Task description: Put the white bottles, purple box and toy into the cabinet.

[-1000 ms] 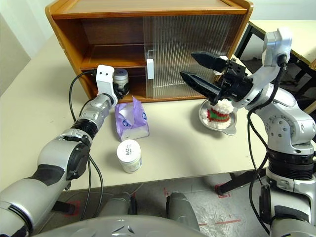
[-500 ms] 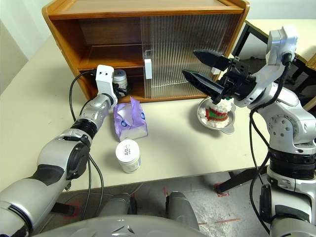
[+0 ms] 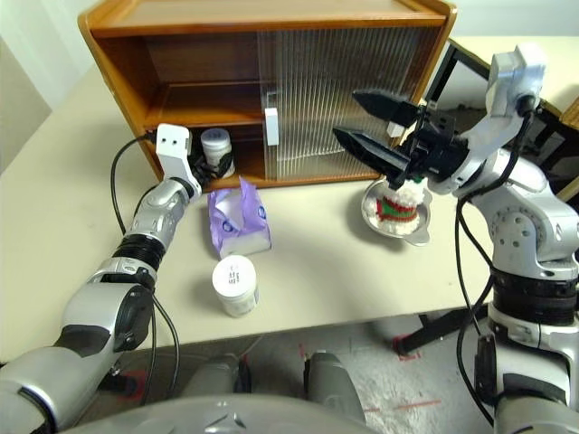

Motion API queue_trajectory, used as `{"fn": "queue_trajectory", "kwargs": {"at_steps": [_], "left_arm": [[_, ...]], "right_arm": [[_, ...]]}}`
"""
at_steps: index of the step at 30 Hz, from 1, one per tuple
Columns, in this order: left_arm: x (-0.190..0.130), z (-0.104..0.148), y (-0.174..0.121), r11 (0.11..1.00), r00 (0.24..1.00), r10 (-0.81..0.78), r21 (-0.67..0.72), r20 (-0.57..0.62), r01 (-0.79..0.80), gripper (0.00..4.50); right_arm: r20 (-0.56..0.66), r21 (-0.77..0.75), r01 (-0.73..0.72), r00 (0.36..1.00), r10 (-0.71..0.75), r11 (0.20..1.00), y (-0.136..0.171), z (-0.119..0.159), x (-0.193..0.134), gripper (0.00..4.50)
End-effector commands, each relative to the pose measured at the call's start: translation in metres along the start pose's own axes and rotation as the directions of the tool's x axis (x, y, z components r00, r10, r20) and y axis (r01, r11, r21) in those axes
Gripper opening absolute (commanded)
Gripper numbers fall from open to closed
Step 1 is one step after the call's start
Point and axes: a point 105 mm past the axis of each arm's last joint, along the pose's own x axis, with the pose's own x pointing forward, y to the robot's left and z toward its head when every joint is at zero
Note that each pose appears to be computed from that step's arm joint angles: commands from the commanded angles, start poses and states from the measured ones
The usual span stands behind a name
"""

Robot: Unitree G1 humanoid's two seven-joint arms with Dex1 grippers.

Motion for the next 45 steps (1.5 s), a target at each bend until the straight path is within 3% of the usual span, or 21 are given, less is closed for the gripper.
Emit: {"fn": "queue_trajectory", "kwargs": {"at_steps": [1,12,13,16,25,36,45], "left_arm": [[-0.010,0.003,-0.007,0.999,1.000,-0.022,-0.023,0.014,0.022,4.48],[-0.042,-0.015,-0.004,0.995,0.997,0.076,-0.068,-0.030,-0.078,4.48],[-0.042,-0.017,-0.003,0.993,0.995,0.090,-0.073,-0.039,-0.093,4.32],[-0.039,-0.019,-0.001,0.988,0.991,0.123,-0.084,-0.048,-0.126,3.56],[-0.027,-0.019,0.011,0.968,0.970,0.238,-0.075,-0.056,-0.241,0.05],[-0.008,-0.016,0.021,0.949,0.948,0.311,-0.037,-0.064,-0.313,0.05],[0.013,-0.008,0.001,0.962,0.961,0.269,-0.033,-0.057,-0.271,0.05]], "right_arm": [[-0.002,0.008,-0.014,1.000,0.014,1.000,0.000,-0.002,0.002,4.50],[0.000,0.010,-0.021,1.000,0.021,1.000,0.000,-0.003,0.003,4.50],[0.000,0.010,-0.023,1.000,0.023,1.000,0.000,-0.003,0.003,4.50],[0.001,0.010,-0.025,1.000,0.025,1.000,-0.001,-0.002,0.004,4.50],[-0.002,0.001,-0.019,1.000,0.019,1.000,-0.001,0.000,0.003,4.50],[-0.005,-0.005,-0.010,1.000,0.010,1.000,-0.001,0.001,0.002,4.50],[0.001,-0.013,-0.004,1.000,0.004,1.000,0.000,0.002,0.002,4.50]]}}
